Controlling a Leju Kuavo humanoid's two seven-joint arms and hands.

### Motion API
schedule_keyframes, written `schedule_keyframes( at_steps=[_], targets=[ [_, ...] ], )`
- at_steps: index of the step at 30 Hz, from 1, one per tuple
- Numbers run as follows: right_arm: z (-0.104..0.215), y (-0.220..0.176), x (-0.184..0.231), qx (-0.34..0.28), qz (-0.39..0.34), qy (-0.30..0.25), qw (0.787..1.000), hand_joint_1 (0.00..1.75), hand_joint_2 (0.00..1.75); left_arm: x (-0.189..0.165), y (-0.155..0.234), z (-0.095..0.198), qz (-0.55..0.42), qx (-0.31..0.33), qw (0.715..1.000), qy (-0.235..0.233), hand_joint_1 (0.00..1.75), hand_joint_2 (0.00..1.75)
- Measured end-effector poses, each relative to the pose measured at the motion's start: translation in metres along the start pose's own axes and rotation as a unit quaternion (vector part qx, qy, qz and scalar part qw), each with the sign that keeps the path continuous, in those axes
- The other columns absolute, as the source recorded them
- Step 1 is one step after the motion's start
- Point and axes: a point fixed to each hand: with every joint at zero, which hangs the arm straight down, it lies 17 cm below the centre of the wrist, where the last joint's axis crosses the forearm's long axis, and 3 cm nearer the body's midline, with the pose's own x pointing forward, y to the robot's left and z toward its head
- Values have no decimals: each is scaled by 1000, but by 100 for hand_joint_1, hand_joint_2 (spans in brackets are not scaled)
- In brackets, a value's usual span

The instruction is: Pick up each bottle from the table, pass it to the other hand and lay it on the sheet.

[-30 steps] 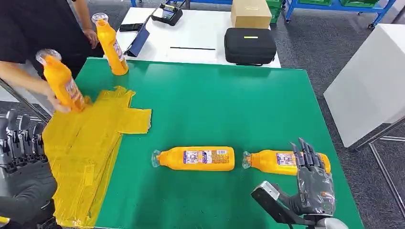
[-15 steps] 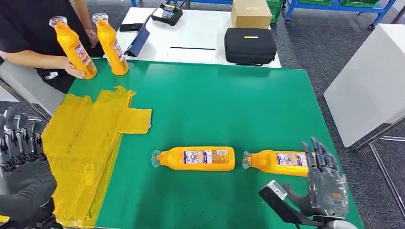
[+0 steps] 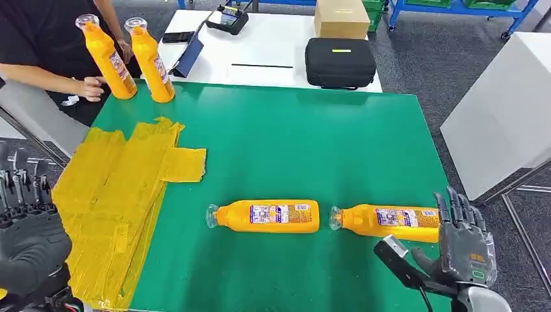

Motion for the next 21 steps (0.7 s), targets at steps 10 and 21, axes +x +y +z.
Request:
schedule_keyframes(
  at_steps=[10, 21],
  targets=[
    [-18, 9, 6, 11, -3, 2, 1000, 0, 175, 2, 3, -4, 1, 7, 1000, -5, 0, 0],
    [-21, 19, 12, 26, -2, -5, 1000, 0, 175, 3, 4, -6, 0, 8, 1000, -9, 0, 0]
  ],
)
